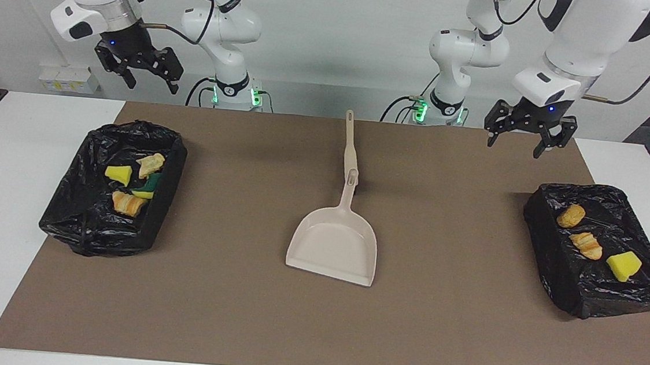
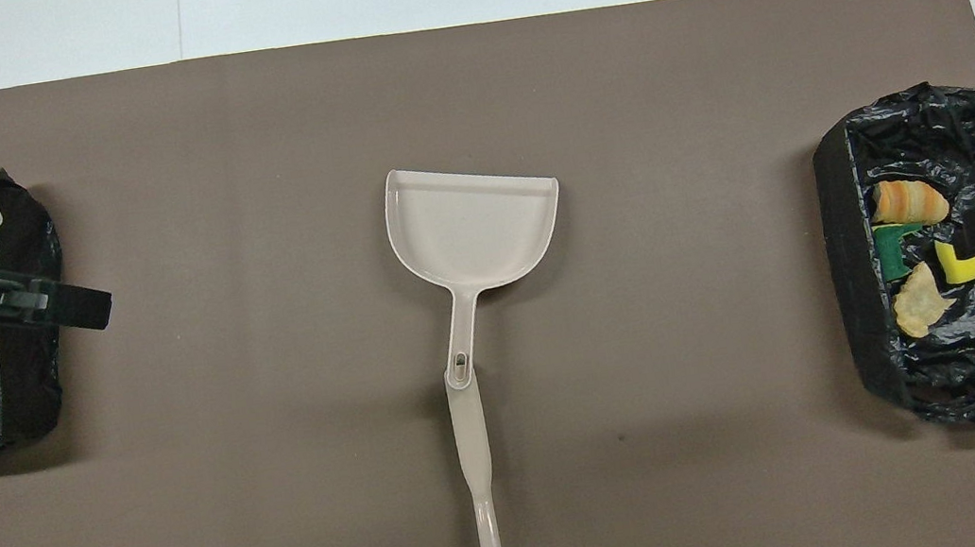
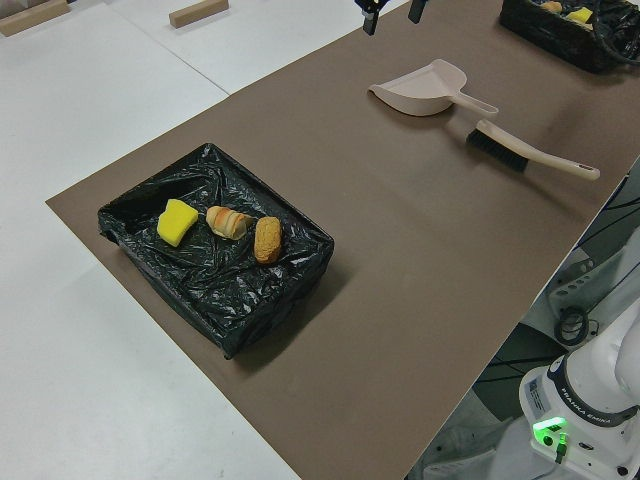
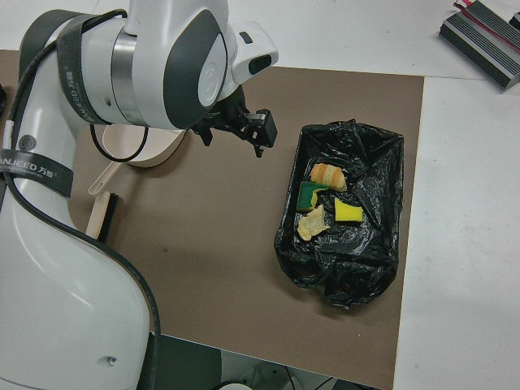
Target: Sweep and dump trash in bin
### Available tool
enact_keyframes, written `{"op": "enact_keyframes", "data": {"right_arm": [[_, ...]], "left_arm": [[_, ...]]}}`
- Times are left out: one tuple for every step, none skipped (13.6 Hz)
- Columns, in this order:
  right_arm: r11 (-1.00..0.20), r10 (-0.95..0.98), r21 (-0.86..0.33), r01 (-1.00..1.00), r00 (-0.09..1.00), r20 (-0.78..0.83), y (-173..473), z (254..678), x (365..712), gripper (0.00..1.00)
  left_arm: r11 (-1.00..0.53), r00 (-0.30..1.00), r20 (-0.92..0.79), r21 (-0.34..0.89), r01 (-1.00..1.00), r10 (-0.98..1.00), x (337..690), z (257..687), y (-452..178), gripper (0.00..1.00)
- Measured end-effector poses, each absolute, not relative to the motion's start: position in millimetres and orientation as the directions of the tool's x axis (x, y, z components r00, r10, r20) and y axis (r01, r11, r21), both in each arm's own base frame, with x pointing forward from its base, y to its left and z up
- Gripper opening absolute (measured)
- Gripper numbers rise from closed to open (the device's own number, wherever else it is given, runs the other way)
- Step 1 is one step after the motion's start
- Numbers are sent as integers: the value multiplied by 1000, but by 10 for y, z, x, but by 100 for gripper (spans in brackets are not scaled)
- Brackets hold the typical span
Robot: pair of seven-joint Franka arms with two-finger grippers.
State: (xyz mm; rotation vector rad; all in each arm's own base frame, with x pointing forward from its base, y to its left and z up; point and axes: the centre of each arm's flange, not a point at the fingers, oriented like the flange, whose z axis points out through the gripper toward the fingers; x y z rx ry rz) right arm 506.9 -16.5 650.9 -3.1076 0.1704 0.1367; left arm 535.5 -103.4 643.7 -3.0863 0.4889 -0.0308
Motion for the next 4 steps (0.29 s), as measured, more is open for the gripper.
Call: {"op": "enact_keyframes", "data": {"right_arm": [[-994,-108,-21,-110,990,-89,-165,6509,5069,100],[-994,-108,-21,-110,990,-89,-165,6509,5069,100],[-994,-108,-21,-110,990,-89,-165,6509,5069,100],[-994,-108,-21,-110,990,-89,-165,6509,5069,100]], "left_arm": [[-952,952,11,-20,-306,-306,5294,6462,-1008,100],[-953,953,4,-20,-303,-304,5261,6462,-992,100],[-953,953,0,-20,-302,-302,5253,6450,-983,100],[-953,953,-3,-19,-301,-301,5255,6436,-979,100]]}}
